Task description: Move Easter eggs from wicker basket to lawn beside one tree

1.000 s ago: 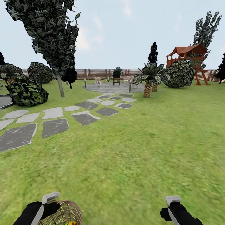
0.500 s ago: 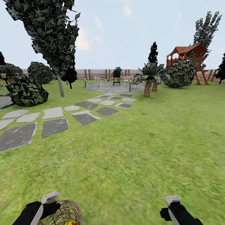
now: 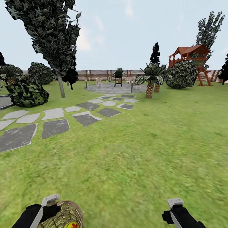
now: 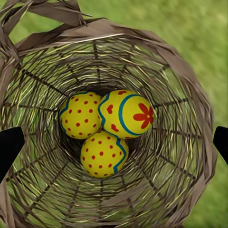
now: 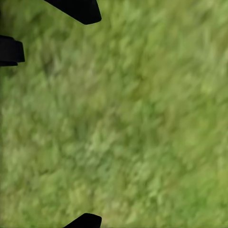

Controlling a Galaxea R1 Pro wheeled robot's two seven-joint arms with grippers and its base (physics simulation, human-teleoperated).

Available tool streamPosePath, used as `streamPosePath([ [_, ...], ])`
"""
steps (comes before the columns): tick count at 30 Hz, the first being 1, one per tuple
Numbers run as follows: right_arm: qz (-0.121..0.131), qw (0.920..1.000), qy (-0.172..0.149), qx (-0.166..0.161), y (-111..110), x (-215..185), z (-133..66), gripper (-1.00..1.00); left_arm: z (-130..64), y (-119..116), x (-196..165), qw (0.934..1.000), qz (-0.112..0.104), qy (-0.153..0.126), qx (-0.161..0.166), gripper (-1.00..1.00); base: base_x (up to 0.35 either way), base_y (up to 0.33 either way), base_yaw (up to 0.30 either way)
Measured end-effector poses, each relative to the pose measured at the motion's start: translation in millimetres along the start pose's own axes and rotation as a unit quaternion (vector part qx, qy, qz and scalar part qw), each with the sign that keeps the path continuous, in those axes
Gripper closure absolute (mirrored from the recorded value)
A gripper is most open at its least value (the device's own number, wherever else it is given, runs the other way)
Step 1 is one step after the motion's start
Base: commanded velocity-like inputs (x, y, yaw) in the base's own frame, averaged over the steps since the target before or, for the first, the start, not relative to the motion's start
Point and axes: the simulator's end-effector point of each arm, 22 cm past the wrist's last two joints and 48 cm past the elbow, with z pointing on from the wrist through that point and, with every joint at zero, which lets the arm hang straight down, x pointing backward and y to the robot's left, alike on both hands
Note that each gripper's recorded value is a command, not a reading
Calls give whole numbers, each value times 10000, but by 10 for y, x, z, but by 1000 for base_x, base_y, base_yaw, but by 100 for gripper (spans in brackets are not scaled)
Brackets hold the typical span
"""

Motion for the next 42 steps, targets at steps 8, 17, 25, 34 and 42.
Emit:
streamPosePath([
  [8, 0, 10000, -3, -5, 43, 58, 129, -100, 129, -7, 78, 10000, -8, 4, 13, -100, 0, 0, 0],
  [17, 1, 10000, -5, -7, 85, 129, 278, -100, 280, -30, 180, 10000, 1, 17, 33, -100, 0, 0, 0],
  [25, 0, 10000, -3, -7, 121, 198, 412, -100, 410, -17, 254, 10000, 3, 11, 33, -100, 0, 0, 0],
  [34, -5, 10000, -4, -12, 171, 276, 565, -100, 561, -4, 350, 10000, 2, 14, 35, -100, 0, 0, 0],
  [42, -6, 10000, -6, -15, 212, 349, 702, -100, 697, -3, 443, 10000, 7, 19, 42, -100, 0, 0, 0],
])
